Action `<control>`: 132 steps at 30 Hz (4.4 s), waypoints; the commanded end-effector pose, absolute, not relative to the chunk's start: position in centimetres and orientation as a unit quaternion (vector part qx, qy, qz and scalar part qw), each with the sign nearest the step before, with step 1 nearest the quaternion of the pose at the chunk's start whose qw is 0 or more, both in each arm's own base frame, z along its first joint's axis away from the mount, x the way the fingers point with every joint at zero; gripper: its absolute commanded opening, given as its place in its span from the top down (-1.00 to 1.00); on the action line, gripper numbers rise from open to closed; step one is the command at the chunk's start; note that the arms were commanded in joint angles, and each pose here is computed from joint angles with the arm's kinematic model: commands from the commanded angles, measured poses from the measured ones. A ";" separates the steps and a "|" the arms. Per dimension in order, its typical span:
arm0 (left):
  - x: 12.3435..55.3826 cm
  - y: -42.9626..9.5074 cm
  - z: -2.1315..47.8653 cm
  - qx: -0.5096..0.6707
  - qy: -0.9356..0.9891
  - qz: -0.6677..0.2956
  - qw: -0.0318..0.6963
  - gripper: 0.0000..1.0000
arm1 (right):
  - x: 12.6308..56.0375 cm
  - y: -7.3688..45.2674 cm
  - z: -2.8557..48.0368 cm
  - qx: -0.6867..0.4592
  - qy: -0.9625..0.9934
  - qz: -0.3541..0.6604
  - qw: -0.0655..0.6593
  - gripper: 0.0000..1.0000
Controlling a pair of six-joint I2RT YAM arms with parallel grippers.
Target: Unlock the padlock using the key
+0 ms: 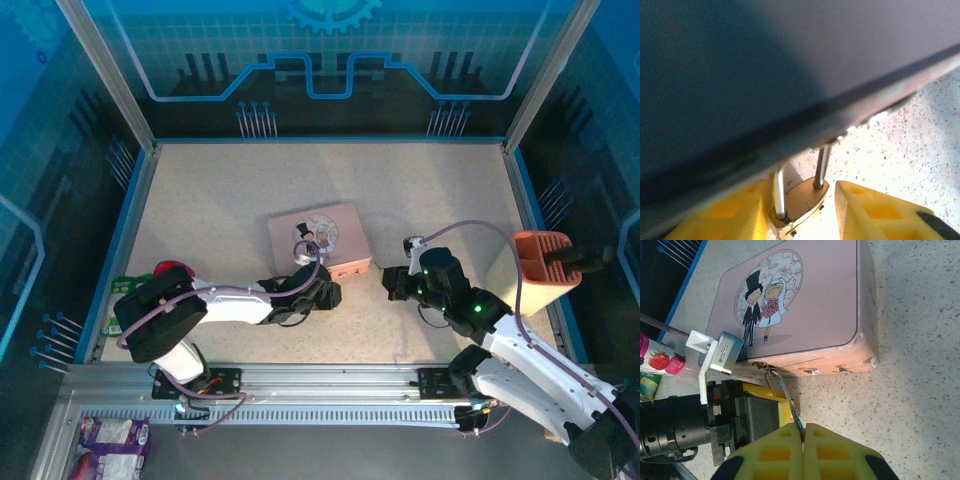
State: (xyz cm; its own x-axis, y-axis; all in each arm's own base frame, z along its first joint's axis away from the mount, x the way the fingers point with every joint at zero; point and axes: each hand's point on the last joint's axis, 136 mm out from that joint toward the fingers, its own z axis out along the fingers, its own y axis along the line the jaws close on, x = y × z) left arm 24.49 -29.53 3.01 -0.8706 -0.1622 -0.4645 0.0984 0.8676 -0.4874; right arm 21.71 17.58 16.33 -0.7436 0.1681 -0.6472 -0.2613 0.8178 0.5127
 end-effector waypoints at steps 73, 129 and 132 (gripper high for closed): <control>27.2 -31.1 9.7 -0.072 0.857 -0.454 0.234 0.90 | 19.3 24.0 10.9 0.073 0.862 0.454 0.213 1.00; 26.9 -30.3 12.6 -0.106 0.794 -0.546 0.246 1.00 | 20.0 25.4 8.1 0.154 0.777 0.605 0.085 1.00; 26.9 -30.3 12.5 -0.107 0.794 -0.546 0.246 1.00 | 20.0 25.6 7.5 0.162 0.771 0.612 0.077 1.00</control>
State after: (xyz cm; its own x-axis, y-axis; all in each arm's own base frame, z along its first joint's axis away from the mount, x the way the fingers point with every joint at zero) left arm 25.63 -29.26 7.42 -0.8914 -0.3937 -0.2245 -0.0106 0.5132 -0.8582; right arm 19.95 25.20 5.91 -0.9255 0.3654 0.1001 0.2098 0.2743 0.9385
